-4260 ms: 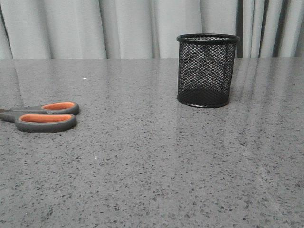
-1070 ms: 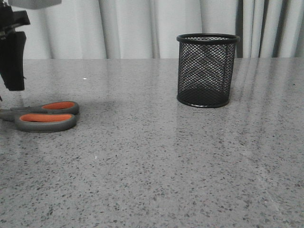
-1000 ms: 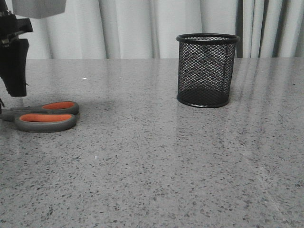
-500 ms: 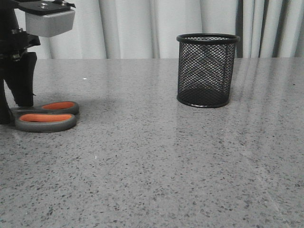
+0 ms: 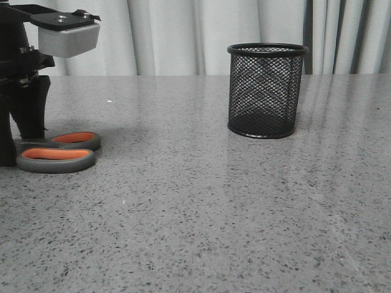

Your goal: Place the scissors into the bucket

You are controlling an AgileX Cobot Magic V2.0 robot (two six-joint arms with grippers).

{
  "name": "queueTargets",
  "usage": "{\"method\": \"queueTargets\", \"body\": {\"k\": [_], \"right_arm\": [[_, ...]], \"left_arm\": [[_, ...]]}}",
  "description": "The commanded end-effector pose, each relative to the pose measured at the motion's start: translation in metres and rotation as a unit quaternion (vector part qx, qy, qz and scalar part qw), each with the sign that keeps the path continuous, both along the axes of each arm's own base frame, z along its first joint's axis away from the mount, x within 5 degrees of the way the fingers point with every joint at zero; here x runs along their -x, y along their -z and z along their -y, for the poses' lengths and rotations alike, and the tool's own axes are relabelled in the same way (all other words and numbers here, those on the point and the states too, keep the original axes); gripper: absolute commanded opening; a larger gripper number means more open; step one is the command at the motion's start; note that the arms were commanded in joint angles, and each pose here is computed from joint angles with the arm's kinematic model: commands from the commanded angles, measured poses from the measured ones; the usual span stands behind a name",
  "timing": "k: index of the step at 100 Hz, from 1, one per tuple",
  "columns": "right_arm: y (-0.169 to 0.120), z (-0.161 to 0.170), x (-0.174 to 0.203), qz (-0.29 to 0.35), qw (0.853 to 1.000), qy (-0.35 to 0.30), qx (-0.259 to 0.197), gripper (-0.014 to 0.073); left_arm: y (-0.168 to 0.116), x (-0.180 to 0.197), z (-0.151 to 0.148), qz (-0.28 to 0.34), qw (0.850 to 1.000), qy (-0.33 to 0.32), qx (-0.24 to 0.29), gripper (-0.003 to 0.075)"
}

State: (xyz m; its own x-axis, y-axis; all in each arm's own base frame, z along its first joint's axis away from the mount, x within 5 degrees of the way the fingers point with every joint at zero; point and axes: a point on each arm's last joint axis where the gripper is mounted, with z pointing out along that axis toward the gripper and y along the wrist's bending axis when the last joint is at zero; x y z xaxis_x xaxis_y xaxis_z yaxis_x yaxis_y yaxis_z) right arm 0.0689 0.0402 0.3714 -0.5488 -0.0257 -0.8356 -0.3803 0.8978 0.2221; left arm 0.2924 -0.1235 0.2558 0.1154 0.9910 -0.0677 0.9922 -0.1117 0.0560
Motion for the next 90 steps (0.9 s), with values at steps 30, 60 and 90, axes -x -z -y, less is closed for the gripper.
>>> {"method": "queueTargets", "body": {"k": [30,60,90], "right_arm": [[-0.013,-0.001,-0.003,0.036,0.999,0.003,-0.012,0.0385],[-0.013,-0.001,-0.003,0.037,0.999,0.003,-0.012,0.0385],[-0.026,-0.009,-0.007,0.068,0.992,-0.008,-0.106,0.0385]], "left_arm": [[-0.016,0.006,0.002,0.009,1.0,-0.011,0.013,-0.002],[-0.066,0.02,-0.003,0.068,0.996,-0.042,0.046,-0.0021],[-0.16,0.069,0.003,0.201,0.969,-0.035,0.142,-0.0021]]}}
